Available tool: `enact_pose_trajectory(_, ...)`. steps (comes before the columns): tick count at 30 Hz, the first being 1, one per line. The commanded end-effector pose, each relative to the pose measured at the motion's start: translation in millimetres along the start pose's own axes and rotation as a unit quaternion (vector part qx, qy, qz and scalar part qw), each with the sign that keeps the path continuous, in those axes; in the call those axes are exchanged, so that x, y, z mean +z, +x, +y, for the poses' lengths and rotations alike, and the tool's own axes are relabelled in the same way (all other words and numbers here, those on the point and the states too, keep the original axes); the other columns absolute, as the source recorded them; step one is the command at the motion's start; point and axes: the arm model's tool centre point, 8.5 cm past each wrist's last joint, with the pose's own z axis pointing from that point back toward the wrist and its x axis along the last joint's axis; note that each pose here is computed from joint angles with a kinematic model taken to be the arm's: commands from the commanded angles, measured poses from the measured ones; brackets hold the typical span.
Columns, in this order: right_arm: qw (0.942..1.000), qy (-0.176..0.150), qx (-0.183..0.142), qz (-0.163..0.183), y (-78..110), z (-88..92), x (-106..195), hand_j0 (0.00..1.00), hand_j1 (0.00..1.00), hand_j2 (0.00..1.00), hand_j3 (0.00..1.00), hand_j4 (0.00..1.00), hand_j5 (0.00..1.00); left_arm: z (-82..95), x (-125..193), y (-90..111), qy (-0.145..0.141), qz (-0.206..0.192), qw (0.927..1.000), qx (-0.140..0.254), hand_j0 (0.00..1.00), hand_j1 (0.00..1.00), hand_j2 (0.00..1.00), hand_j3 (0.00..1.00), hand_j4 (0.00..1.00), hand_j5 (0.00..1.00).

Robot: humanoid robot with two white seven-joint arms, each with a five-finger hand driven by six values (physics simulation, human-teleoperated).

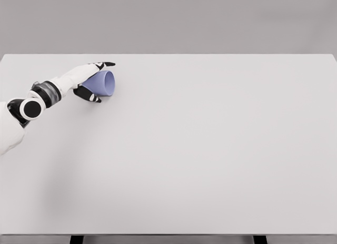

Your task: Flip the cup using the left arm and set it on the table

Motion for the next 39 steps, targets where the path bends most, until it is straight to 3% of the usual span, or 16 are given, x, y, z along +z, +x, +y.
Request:
enact_pose_trajectory(1, 1.0000, 0.000, 0.000, 0.000, 0.0, 0.0, 0, 1.00, 1.00, 1.00, 1.00, 1.00, 1.00, -0.3, -1, 1, 0.001, 0.000, 1.0000, 0.002, 1.00, 1.00, 1.00, 1.00, 1.00, 1.00)
enact_pose_trajectory(6, 1.0000, 0.000, 0.000, 0.000, 0.0, 0.0, 0, 1.00, 1.00, 1.00, 1.00, 1.00, 1.00, -6.4, -1, 1, -0.022, -0.001, 0.9998, -0.001, 0.88, 0.88, 0.88, 0.88, 0.88, 0.88)
enact_pose_trajectory(9, 1.0000, 0.000, 0.000, 0.000, 0.0, 0.0, 0, 1.00, 1.00, 1.00, 1.00, 1.00, 1.00, -4.1, -2, 2, -0.021, -0.002, 0.9998, -0.003, 0.87, 0.87, 0.87, 0.87, 0.87, 0.87)
enact_pose_trajectory(11, 1.0000, 0.000, 0.000, 0.000, 0.0, 0.0, 0, 1.00, 1.00, 1.00, 1.00, 1.00, 1.00, -4.1, -2, 2, -0.022, -0.002, 0.9998, -0.003, 0.79, 0.79, 0.79, 0.79, 0.79, 0.79)
enact_pose_trajectory(24, 1.0000, 0.000, 0.000, 0.000, 0.0, 0.0, 0, 1.00, 1.00, 1.00, 1.00, 1.00, 1.00, -0.8, -3, 6, -0.017, -0.009, 0.9998, -0.003, 0.79, 0.79, 0.79, 0.79, 0.79, 0.79)
enact_pose_trajectory(29, 1.0000, 0.000, 0.000, 0.000, 0.0, 0.0, 0, 1.00, 1.00, 1.00, 1.00, 1.00, 1.00, 13.3, -1, 8, 0.000, -0.015, 0.9999, -0.001, 0.79, 0.79, 0.79, 0.79, 0.79, 0.79)
enact_pose_trajectory(39, 1.0000, 0.000, 0.000, 0.000, 0.0, 0.0, 0, 1.00, 1.00, 1.00, 1.00, 1.00, 1.00, 22.5, -2, 29, 0.017, -0.052, 0.9983, 0.023, 0.80, 0.80, 0.80, 0.80, 0.80, 0.80)
